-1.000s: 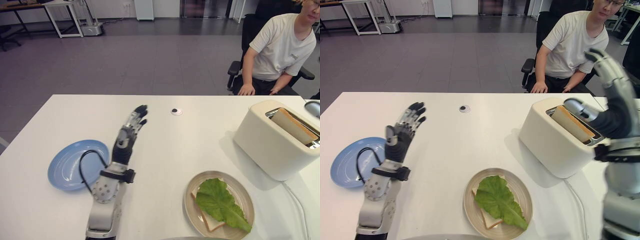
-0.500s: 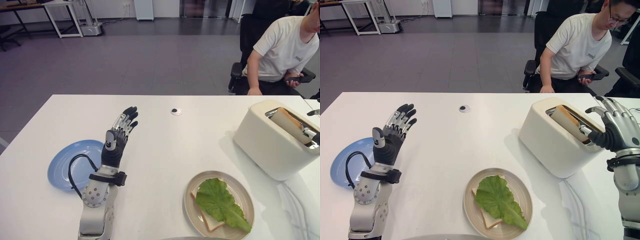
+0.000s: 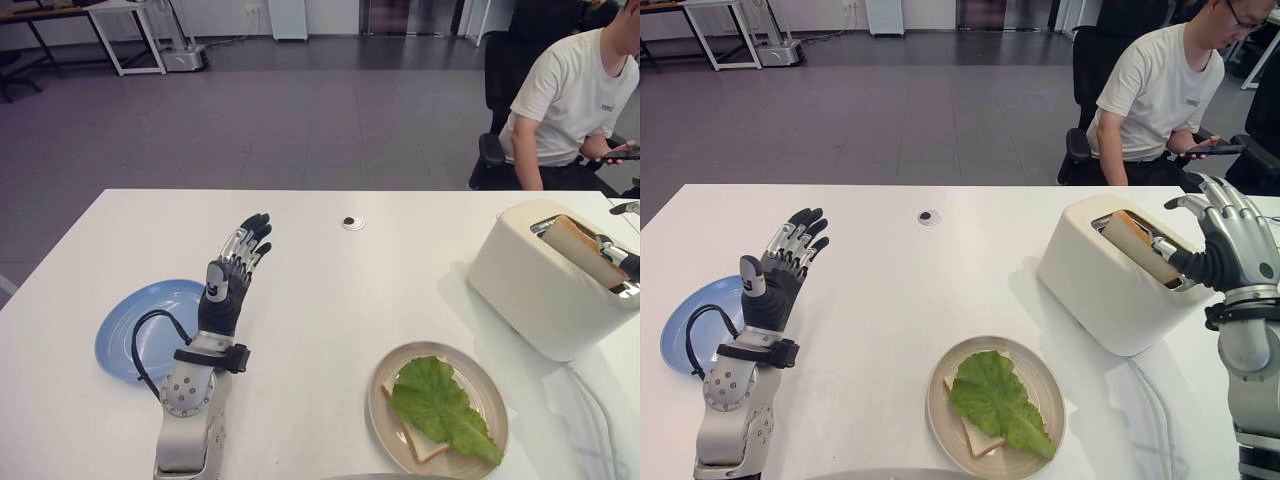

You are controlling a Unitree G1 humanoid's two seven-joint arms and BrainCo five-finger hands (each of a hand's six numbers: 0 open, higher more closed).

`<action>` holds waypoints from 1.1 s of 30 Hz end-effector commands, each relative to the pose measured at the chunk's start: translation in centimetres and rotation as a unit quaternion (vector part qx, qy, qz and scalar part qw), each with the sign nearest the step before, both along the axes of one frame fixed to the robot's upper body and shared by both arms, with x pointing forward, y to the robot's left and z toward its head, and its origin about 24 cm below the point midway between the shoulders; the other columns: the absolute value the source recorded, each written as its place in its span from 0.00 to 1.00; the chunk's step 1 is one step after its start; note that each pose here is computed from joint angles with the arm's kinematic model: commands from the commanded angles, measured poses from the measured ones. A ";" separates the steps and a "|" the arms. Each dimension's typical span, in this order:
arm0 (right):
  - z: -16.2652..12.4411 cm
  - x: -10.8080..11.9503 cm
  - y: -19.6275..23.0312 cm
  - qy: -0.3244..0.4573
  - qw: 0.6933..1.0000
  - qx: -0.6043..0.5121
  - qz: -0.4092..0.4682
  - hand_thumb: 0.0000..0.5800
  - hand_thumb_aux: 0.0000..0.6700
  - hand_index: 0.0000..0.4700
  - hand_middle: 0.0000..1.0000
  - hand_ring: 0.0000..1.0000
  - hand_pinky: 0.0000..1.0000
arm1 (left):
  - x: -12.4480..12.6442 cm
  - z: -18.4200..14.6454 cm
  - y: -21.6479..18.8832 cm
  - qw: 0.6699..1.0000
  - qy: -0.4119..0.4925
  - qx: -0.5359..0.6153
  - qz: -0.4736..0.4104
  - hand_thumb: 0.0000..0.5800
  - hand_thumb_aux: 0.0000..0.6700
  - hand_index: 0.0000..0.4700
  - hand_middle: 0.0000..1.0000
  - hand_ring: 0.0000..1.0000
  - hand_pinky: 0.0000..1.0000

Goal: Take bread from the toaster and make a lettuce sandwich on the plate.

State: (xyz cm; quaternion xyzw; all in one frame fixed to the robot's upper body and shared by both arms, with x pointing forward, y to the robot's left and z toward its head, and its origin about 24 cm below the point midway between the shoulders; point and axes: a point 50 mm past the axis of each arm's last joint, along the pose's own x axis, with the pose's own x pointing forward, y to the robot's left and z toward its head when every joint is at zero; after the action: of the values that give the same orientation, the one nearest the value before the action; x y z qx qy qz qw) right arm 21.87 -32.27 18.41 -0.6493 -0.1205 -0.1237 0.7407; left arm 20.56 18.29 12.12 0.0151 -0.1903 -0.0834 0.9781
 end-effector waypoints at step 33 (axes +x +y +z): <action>0.7 0.1 0.9 -0.031 0.988 0.146 0.041 1.00 1.00 1.00 0.00 0.00 0.00 | -0.4 0.0 -0.3 1.000 0.004 0.007 -0.003 0.00 0.00 0.00 0.00 0.00 0.00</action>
State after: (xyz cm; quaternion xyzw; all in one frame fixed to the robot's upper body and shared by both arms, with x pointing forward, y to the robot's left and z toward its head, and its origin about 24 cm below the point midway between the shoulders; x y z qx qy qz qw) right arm 21.91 -31.19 18.98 -0.5299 -0.1534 -0.1281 0.8242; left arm 20.22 18.08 12.43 0.0155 -0.1937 -0.0855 0.9772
